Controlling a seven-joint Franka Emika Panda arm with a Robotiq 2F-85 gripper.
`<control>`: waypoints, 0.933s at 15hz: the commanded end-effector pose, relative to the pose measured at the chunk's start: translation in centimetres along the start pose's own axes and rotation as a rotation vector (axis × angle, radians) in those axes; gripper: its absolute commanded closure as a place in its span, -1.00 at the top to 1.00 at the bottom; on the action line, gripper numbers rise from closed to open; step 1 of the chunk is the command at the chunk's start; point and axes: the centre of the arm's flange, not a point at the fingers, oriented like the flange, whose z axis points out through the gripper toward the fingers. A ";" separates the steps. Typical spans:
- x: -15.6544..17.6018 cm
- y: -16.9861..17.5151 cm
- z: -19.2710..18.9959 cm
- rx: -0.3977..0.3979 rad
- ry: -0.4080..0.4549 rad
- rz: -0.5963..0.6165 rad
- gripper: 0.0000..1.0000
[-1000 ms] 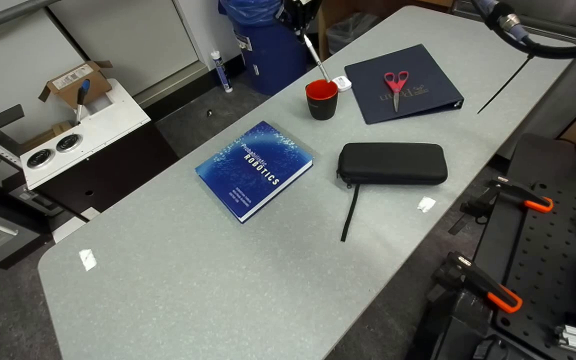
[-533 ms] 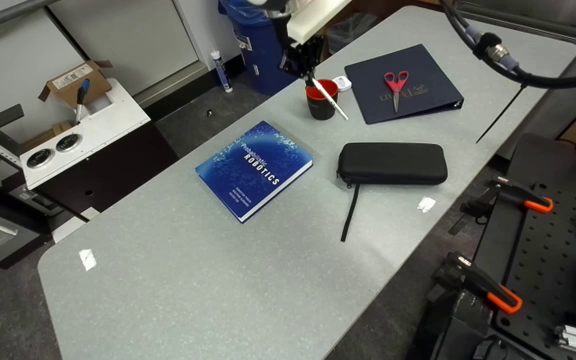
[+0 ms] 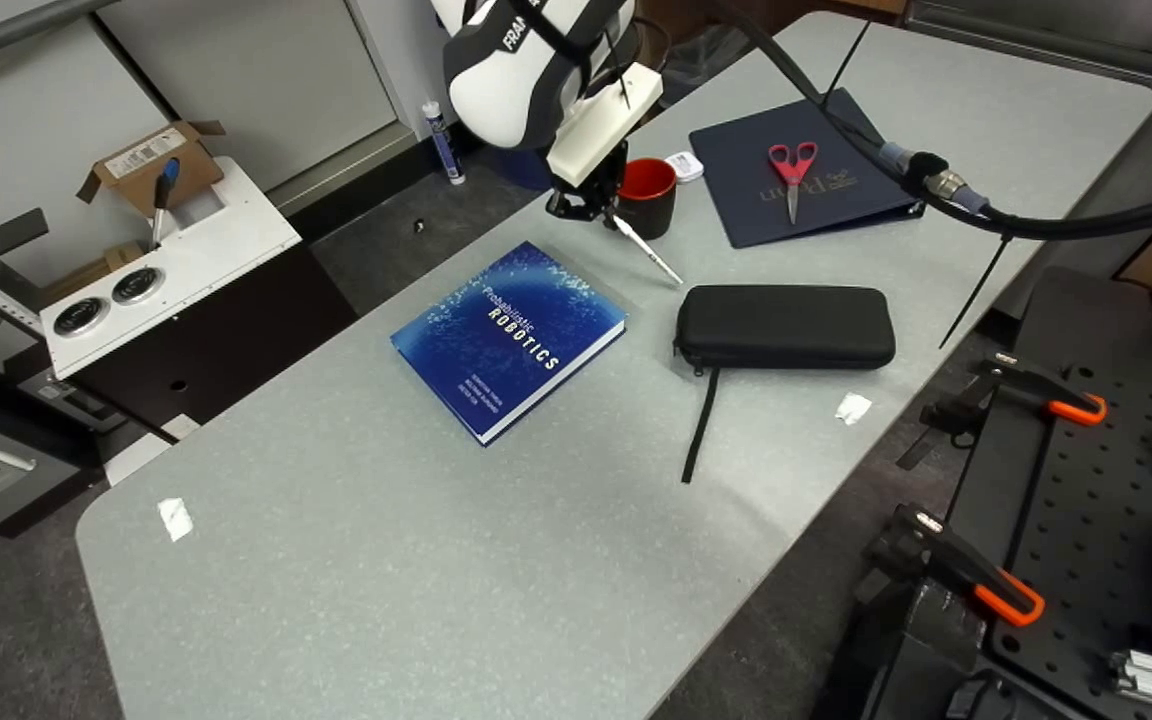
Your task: Remove the pen from the mug cup and place it on the table
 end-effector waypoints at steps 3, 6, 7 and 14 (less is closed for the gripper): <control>2.7 -0.3 -0.3 -0.040 0.044 0.014 -0.01; 3.0 -0.2 -0.8 -0.036 0.057 0.013 0.44; 3.1 -0.2 -0.9 -0.034 0.061 0.011 0.57; 2.4 0.0 -1.7 -0.006 0.065 0.008 1.00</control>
